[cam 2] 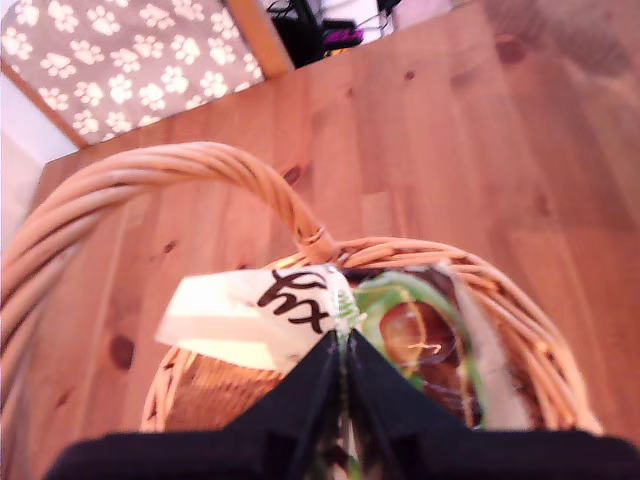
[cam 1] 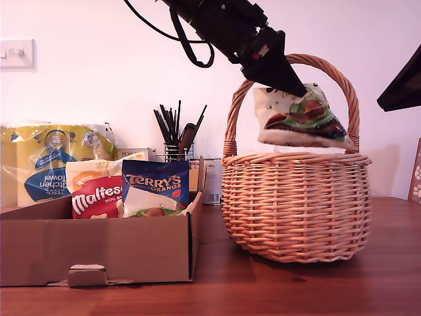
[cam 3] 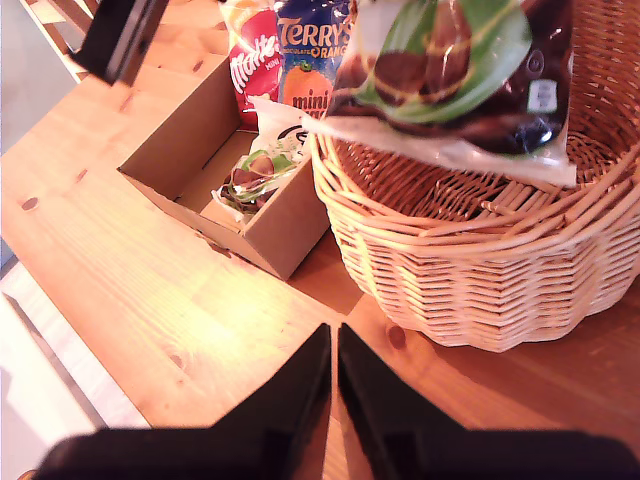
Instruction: Move the bags of Easter eggs from the cardboard box on the left into the woven basket on the right side.
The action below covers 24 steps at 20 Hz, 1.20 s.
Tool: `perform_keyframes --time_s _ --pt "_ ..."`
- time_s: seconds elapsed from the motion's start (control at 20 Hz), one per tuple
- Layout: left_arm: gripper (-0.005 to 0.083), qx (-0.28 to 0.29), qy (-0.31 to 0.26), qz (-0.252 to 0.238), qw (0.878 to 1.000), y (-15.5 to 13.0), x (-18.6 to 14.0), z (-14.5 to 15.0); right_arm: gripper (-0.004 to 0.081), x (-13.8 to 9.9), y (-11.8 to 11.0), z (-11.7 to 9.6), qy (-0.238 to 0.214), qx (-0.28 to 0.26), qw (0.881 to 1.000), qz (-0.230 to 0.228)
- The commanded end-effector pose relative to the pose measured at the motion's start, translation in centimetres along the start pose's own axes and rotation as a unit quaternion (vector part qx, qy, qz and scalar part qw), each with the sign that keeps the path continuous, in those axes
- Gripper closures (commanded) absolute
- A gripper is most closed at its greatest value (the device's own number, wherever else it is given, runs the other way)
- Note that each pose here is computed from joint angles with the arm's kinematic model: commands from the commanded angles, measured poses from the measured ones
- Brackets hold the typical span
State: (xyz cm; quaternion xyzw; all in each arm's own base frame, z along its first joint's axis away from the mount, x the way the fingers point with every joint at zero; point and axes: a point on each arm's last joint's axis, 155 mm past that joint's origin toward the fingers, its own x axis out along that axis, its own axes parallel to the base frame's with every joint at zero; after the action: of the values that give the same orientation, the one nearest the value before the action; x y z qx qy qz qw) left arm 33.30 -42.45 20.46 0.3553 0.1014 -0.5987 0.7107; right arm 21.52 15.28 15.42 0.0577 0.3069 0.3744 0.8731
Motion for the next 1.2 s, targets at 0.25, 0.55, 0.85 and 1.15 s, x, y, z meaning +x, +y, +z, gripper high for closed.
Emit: perform_keyframes --time_s 0.25,0.55,0.85,1.15 --pt "0.0639 -0.004 0.004 -0.007 1.0 -0.6 0.8 -0.3 0.0782 0.0 0.2 0.1 -0.003 -0.004 1.0 0.004" --pt "0.0794 -0.016 0.009 -0.018 1.0 -1.6 -0.7 0.6 0.0782 0.0 0.2 0.1 -0.003 -0.003 1.0 0.004" --pt "0.0794 -0.047 0.08 -0.047 0.995 -4.1 -6.6 -0.8 0.0782 0.0 0.2 0.1 -0.003 -0.004 1.0 0.004" --pt "0.0794 -0.12 0.177 -0.057 0.975 -4.5 -9.4 -7.1 0.0782 0.0 0.2 0.1 -0.003 -0.004 1.0 0.003"
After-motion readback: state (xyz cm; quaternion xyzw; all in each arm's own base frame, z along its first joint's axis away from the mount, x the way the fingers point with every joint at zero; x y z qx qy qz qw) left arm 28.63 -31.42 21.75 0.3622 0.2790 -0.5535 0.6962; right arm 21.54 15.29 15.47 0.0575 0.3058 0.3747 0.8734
